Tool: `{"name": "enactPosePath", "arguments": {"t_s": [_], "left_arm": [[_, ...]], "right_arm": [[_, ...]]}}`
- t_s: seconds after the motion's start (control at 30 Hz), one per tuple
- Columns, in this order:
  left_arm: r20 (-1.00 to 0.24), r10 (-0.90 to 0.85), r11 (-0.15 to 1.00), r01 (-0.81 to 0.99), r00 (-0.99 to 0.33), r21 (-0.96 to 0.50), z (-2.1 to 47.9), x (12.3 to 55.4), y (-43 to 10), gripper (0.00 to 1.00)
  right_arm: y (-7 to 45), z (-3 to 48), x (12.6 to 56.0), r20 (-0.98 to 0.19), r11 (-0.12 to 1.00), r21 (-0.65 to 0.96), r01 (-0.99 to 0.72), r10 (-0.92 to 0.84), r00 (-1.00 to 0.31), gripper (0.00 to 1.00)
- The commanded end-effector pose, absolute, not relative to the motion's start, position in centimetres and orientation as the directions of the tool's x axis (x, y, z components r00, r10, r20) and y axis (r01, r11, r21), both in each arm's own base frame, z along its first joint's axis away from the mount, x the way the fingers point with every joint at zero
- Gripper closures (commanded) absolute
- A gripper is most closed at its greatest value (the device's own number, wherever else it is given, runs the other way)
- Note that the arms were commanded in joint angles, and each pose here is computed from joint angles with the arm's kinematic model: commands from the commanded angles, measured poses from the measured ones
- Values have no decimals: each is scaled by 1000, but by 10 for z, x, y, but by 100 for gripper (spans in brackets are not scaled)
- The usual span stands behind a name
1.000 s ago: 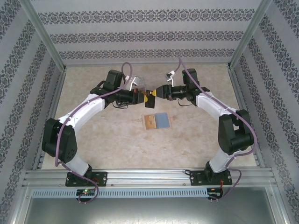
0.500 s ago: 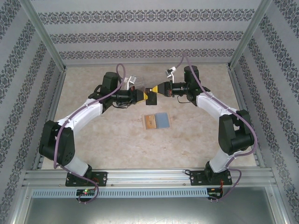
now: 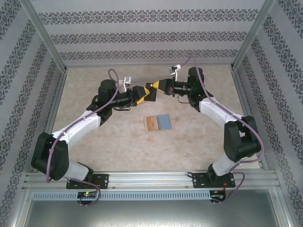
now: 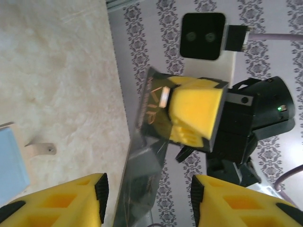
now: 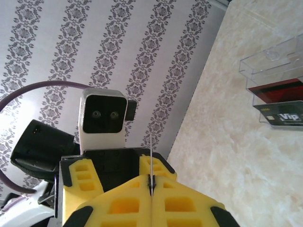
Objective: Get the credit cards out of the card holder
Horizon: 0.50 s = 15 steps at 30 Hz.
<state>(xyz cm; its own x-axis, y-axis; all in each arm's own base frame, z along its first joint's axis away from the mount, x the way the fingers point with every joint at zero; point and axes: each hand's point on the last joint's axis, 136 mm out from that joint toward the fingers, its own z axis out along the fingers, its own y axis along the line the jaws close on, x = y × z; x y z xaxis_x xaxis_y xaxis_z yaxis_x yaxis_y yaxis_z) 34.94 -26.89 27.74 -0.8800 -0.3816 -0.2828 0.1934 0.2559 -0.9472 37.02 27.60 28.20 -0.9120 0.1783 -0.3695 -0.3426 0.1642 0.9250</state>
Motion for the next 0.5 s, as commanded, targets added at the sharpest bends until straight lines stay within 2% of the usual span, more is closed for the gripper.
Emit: {"name": "enactPosePath", "arguments": {"t_s": [0.0,0.07,0.27,0.4,0.47], "left_arm": [[-323,-415,180,271,-851,-946,305,357,-275,54],[-335,-427,181,284,-840,-942,308,361,-274,64],[-365,-428,188,313,-827,-931,312,371,-276,77],[-415,-408,244,341,-813,-908,301,376,-274,89],[-453,-394,293,358,-800,-887,291,380,-272,100]], "right_arm": [[283,290,370,-361,136,931,-339,201,-910,100],[283,289,371,-349,135,935,-327,209,-913,99],[279,279,369,-331,153,941,-303,217,-918,99],[273,271,369,-323,171,942,-290,221,-920,96],[269,265,371,-322,186,940,-285,215,-922,91]]}}
